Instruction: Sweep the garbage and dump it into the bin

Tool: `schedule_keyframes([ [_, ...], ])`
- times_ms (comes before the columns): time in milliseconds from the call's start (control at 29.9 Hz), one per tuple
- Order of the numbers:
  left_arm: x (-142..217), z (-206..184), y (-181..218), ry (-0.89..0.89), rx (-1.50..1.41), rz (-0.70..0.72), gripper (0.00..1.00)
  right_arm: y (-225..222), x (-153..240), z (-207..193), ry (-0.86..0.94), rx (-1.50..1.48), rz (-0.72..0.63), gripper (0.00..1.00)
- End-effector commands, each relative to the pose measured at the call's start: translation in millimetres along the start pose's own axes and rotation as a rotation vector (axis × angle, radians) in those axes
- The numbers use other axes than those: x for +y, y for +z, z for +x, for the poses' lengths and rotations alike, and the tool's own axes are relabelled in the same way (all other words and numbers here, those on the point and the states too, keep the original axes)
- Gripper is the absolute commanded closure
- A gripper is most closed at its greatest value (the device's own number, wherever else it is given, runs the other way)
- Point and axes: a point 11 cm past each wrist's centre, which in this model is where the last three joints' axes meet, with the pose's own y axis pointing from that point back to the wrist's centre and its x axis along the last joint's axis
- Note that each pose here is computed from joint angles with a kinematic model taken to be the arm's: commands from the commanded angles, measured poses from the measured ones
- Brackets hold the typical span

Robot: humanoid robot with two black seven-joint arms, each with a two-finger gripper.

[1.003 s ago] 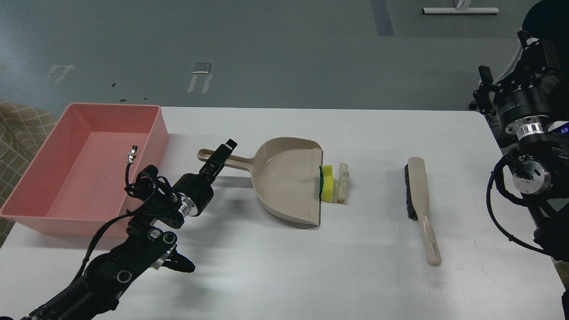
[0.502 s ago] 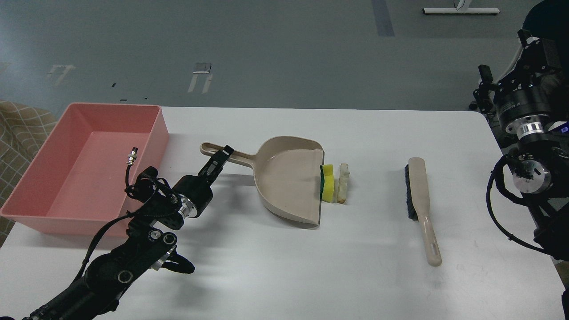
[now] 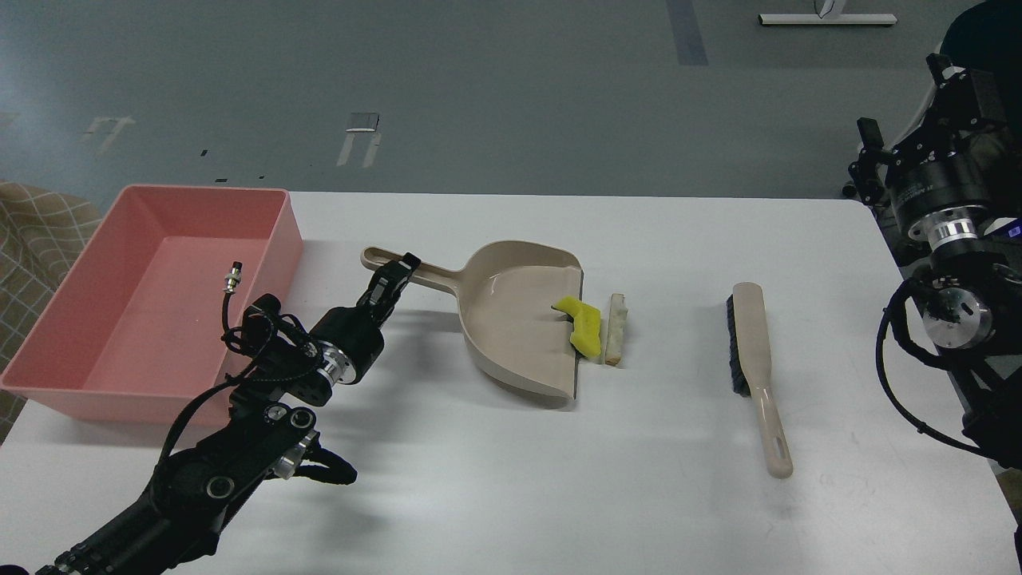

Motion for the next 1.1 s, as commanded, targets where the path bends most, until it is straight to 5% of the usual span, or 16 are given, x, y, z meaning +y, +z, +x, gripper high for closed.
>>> schedule_keyframes([
  [0, -0.5, 3.3, 3.4, 0.005, 0.024, -0.006, 1.00, 0.0, 1.8, 1.7, -0.047, 0.085, -0.059, 0.00],
  [201, 0.5, 7.2, 2.5, 0.011, 0.012, -0.004, 1.00, -9.6, 21.7, -2.8, -0.232, 0.318, -0.200, 0.00],
  [602, 1.5, 5.4, 9.6, 0.002, 0.009, -0.034, 1.00, -31.5, 136.7, 6.9, -0.565, 0.768, -0.540, 0.00],
  [836, 2.9, 0.4, 8.4, -0.014, -0.001, -0.040, 1.00, -3.5, 192.8, 19.3, -0.679, 0.896, -0.732, 0.00],
  [1070, 6.0, -5.6, 6.7, -0.032, -0.005, -0.049, 1.00, 18.3, 205.6, 13.4, -0.730, 0.906, -0.765, 0.00],
])
